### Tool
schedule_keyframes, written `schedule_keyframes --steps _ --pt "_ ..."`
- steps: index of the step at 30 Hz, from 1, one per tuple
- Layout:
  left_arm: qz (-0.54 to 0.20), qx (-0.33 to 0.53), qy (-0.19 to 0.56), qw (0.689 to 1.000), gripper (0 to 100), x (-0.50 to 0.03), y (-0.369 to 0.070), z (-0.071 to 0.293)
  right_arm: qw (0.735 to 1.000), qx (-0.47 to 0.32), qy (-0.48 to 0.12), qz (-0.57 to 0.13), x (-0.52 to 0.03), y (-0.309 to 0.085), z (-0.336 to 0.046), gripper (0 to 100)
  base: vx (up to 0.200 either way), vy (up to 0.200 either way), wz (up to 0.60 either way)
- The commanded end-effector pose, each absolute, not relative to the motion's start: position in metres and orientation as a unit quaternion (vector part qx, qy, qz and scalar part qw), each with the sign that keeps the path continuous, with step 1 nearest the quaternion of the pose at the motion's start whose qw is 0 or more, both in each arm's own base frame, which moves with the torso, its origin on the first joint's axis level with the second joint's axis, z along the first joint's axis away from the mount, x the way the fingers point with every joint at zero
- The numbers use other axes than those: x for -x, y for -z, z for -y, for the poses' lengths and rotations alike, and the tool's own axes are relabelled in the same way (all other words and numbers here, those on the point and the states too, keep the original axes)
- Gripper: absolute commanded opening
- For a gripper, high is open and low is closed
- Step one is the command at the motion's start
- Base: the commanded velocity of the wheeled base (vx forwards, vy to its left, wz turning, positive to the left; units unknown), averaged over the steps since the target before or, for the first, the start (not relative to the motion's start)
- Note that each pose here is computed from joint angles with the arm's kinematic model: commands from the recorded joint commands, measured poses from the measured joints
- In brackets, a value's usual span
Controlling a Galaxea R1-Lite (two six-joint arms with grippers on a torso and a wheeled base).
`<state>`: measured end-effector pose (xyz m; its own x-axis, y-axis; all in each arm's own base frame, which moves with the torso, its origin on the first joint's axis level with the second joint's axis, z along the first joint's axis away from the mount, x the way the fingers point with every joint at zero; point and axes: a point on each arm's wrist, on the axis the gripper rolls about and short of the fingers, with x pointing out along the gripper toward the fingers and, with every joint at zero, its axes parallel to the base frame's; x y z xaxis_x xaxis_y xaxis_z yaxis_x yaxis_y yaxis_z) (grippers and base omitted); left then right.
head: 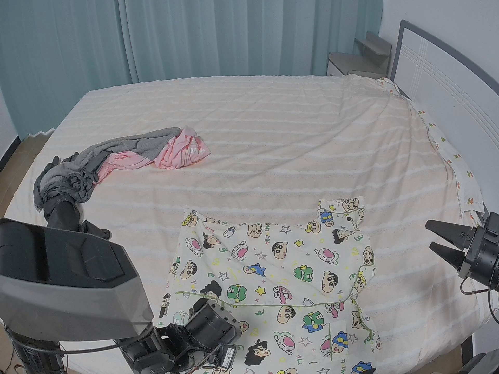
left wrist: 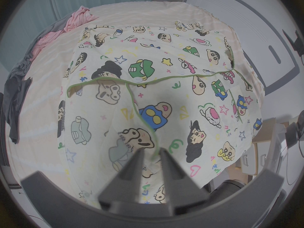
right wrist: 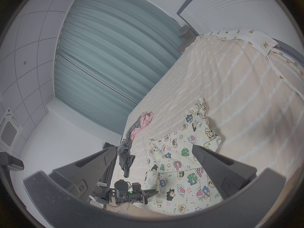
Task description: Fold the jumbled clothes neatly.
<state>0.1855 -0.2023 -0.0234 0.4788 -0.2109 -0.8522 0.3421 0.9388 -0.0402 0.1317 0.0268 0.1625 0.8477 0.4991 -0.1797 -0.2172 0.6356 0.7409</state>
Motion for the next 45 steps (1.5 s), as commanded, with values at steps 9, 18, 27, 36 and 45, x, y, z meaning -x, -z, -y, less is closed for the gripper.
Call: schedule_keyframes --steps 9,18,27,36,45 --pt "-0.464 -0.068 0.136 0.873 0 -0.191 0.011 0.191 0.883 -0.376 -0.204 -0.192 -0.131 -0.160 -0.027 100 0.000 0.000 0.00" --pt "-0.437 -0.051 0.114 0.891 0 -0.197 -0.016 0.159 0.883 -0.376 -0.203 -0.193 -0.131 -0.160 -0.027 100 0.000 0.000 0.00" --pt "-0.442 -0.023 0.072 0.894 0 -0.214 -0.019 0.128 0.883 -0.377 -0.202 -0.195 -0.131 -0.159 -0.027 100 0.000 0.000 0.00" --pt "-0.442 0.009 0.073 0.894 0 -0.227 -0.019 0.114 0.883 -0.377 -0.201 -0.196 -0.131 -0.158 -0.026 100 0.000 0.000 0.00" --pt "-0.403 0.019 0.090 0.910 0 -0.249 -0.008 0.102 0.883 -0.377 -0.199 -0.196 -0.129 -0.157 -0.026 100 0.000 0.000 0.00"
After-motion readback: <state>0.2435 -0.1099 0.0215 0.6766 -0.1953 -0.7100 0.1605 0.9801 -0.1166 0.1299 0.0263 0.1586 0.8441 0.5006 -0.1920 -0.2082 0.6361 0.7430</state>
